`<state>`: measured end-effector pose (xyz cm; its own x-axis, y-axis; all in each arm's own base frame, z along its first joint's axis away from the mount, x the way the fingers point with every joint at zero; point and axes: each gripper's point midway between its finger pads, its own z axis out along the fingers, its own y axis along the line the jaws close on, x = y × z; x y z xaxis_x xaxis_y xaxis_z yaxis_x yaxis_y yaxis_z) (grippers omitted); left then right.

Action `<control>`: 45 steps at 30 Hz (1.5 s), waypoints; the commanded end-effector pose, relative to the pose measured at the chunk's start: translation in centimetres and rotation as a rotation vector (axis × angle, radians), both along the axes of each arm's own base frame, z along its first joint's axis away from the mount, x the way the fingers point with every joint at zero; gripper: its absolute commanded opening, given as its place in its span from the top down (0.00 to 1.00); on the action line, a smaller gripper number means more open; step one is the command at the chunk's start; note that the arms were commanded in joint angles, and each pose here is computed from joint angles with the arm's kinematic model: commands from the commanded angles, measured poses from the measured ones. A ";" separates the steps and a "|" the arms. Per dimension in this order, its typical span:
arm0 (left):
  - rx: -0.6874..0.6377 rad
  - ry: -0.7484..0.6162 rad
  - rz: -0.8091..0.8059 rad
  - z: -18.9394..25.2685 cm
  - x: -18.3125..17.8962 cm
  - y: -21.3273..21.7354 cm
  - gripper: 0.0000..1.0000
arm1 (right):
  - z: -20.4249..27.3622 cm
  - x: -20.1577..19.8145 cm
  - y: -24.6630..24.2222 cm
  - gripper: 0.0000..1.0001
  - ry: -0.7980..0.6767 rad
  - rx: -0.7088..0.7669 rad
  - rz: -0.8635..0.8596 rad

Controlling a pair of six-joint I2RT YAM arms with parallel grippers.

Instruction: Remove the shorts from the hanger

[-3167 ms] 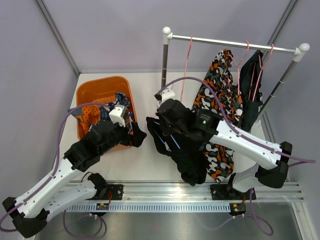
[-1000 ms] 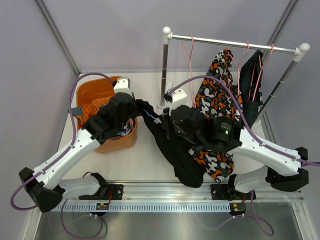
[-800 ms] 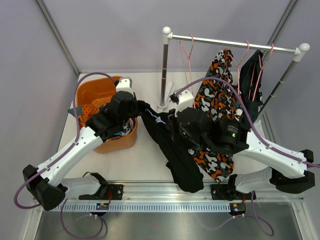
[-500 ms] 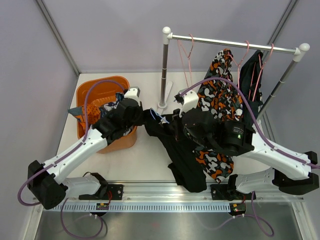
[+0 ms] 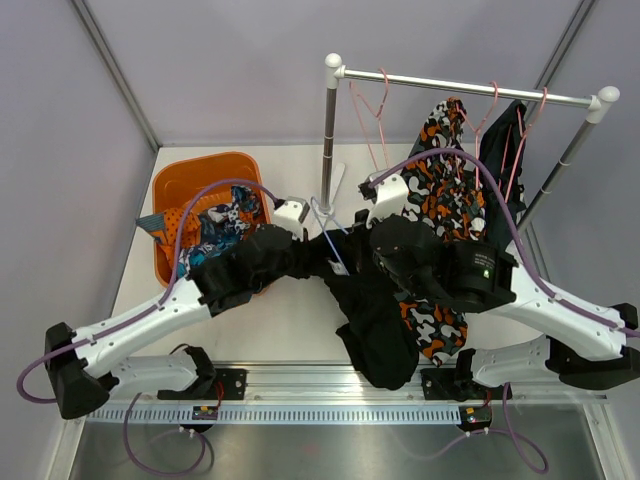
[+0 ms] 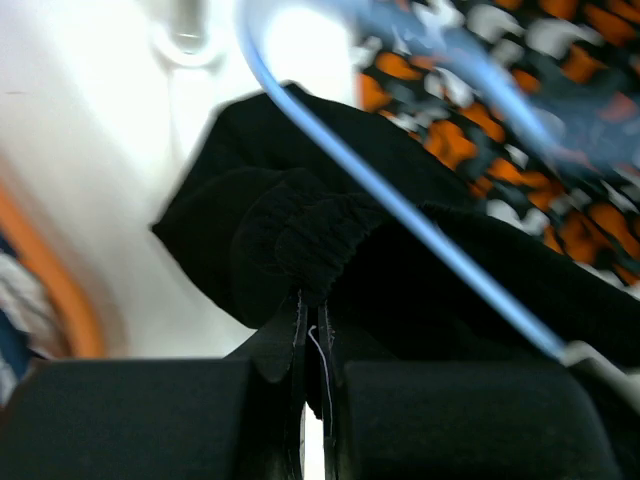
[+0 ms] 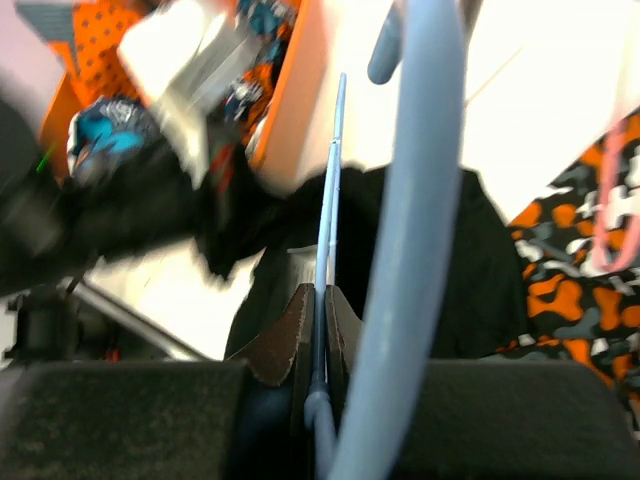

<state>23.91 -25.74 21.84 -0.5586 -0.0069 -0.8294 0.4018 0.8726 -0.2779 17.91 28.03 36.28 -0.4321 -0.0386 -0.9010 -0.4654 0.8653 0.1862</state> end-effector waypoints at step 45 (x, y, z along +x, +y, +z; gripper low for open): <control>0.010 -0.937 0.373 45.6 -2.6 9.9 1.00 | 8.0 3.2 -14.3 1.00 -0.147 0.231 -0.325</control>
